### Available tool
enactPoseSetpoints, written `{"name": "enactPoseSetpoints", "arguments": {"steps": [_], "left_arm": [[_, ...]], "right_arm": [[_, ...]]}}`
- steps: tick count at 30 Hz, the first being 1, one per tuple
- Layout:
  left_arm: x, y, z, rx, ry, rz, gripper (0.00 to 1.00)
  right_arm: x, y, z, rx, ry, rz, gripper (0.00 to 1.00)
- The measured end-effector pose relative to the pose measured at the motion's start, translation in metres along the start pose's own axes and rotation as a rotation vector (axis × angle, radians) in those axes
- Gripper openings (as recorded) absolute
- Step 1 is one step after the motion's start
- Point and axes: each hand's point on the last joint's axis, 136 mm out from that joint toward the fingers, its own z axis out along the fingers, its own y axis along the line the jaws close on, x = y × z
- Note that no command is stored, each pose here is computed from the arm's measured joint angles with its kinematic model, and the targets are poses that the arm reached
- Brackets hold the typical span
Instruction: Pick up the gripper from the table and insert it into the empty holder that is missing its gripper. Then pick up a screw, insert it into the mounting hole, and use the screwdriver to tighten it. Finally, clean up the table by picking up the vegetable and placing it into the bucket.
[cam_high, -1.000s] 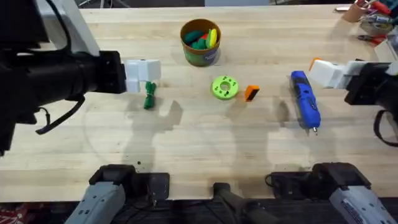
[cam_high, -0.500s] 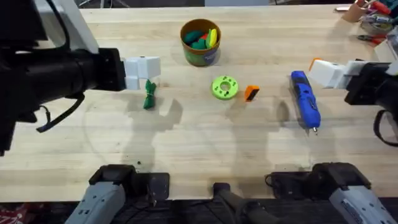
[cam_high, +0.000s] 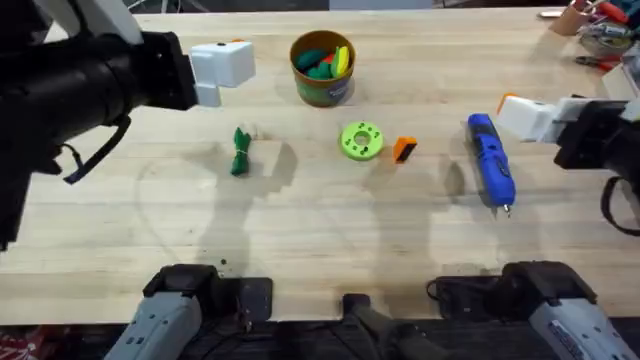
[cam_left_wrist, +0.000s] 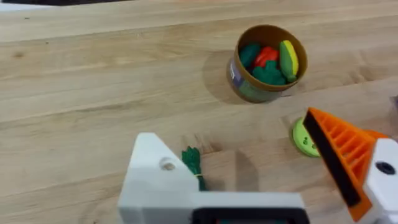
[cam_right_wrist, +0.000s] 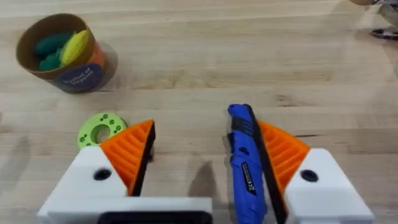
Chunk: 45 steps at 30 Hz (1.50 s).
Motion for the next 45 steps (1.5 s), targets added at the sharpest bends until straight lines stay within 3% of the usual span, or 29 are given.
{"name": "enactPoseSetpoints", "arguments": {"steps": [10, 14, 25, 36, 45], "left_arm": [[-0.012, -0.001, 0.0, 0.002, -0.049, 0.058, 0.986], [-0.021, 0.003, -0.001, -0.019, -0.085, 0.073, 0.986], [-0.024, 0.012, -0.009, -0.085, -0.134, 0.082, 0.986], [0.003, 0.006, -0.024, -0.091, -0.394, 0.141, 0.986], [0.026, -0.008, -0.024, -0.025, -0.6, 0.208, 0.986]], "right_arm": [[0.0, 0.0, 0.0, 0.0, 0.0, 0.0, 0.918], [0.0, 0.0, 0.0, 0.0, 0.0, 0.0, 0.918], [0.0, 0.0, 0.0, 0.0, 0.0, 0.0, 0.918], [0.0, 0.0, 0.0, 0.0, 0.0, 0.0, 0.918], [0.0, 0.0, 0.0, 0.0, 0.0, 0.0, 0.918]]}}
